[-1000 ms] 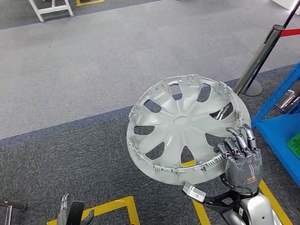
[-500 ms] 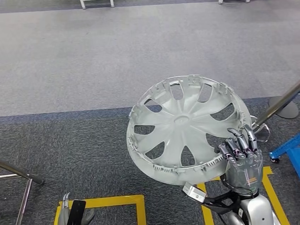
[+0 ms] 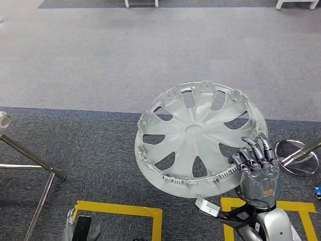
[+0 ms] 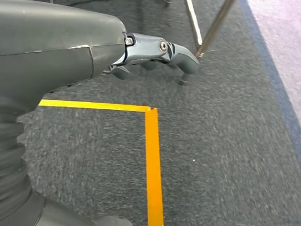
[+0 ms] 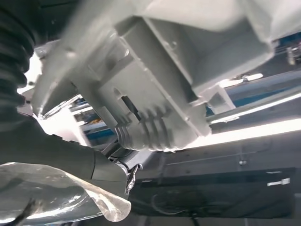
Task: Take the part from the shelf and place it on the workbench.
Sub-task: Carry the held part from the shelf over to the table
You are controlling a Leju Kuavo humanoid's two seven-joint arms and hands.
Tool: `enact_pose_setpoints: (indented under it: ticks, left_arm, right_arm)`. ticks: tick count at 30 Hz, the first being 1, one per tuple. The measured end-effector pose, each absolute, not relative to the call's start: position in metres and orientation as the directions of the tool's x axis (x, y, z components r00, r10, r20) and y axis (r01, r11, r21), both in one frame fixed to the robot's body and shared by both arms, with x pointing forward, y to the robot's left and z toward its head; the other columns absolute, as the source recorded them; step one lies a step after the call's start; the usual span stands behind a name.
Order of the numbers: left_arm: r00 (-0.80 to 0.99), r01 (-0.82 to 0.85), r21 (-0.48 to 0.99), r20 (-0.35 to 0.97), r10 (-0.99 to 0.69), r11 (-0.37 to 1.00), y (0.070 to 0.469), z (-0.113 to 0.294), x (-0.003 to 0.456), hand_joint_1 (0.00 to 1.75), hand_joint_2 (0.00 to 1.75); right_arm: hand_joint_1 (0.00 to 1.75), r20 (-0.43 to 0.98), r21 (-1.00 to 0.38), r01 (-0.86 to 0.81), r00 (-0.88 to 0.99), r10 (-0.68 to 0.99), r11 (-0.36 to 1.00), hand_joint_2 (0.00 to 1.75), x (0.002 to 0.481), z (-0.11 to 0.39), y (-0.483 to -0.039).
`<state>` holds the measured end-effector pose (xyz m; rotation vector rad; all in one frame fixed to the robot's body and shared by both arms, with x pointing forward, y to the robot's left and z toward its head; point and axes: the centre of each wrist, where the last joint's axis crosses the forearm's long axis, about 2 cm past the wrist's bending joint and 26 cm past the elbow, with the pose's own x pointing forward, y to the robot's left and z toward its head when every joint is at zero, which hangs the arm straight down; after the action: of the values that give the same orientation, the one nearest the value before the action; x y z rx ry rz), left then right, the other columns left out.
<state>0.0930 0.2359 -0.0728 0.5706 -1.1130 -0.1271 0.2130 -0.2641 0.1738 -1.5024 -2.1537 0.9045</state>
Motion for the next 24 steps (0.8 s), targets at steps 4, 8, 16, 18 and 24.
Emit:
enact_pose_setpoints:
  ticks: [4, 8, 16, 18, 24]
  left_arm:
    - [0.449, -0.183, 0.493, 0.812, -0.374, 0.851, 0.2358, -0.0726, 0.0943, 0.0, 1.75]
    - [0.451, -0.185, 0.492, 0.811, -0.371, 0.851, 0.2354, -0.0727, 0.0938, 0.0, 1.75]
    - [0.454, -0.188, 0.491, 0.812, -0.368, 0.85, 0.2355, -0.0729, 0.0942, 0.0, 1.75]
    - [0.454, -0.188, 0.492, 0.811, -0.368, 0.85, 0.2358, -0.0729, 0.0943, 0.0, 1.75]
    - [0.458, -0.187, 0.494, 0.809, -0.369, 0.849, 0.237, -0.0736, 0.0927, 0.0, 1.75]
  right_arm:
    - [1.75, -0.065, -0.68, 0.696, -0.369, 0.927, 0.229, 1.75, 0.2132, 0.1741, -0.264]
    - [1.75, -0.067, -0.679, 0.697, -0.371, 0.926, 0.23, 1.75, 0.2134, 0.1744, -0.2636]
    - [1.75, -0.064, -0.683, 0.693, -0.372, 0.926, 0.231, 1.75, 0.2122, 0.1732, -0.2632]
    - [1.75, -0.064, -0.681, 0.694, -0.372, 0.926, 0.232, 1.75, 0.2123, 0.1735, -0.2632]
    - [1.75, -0.065, -0.68, 0.696, -0.371, 0.926, 0.231, 1.75, 0.2123, 0.1738, -0.2634]
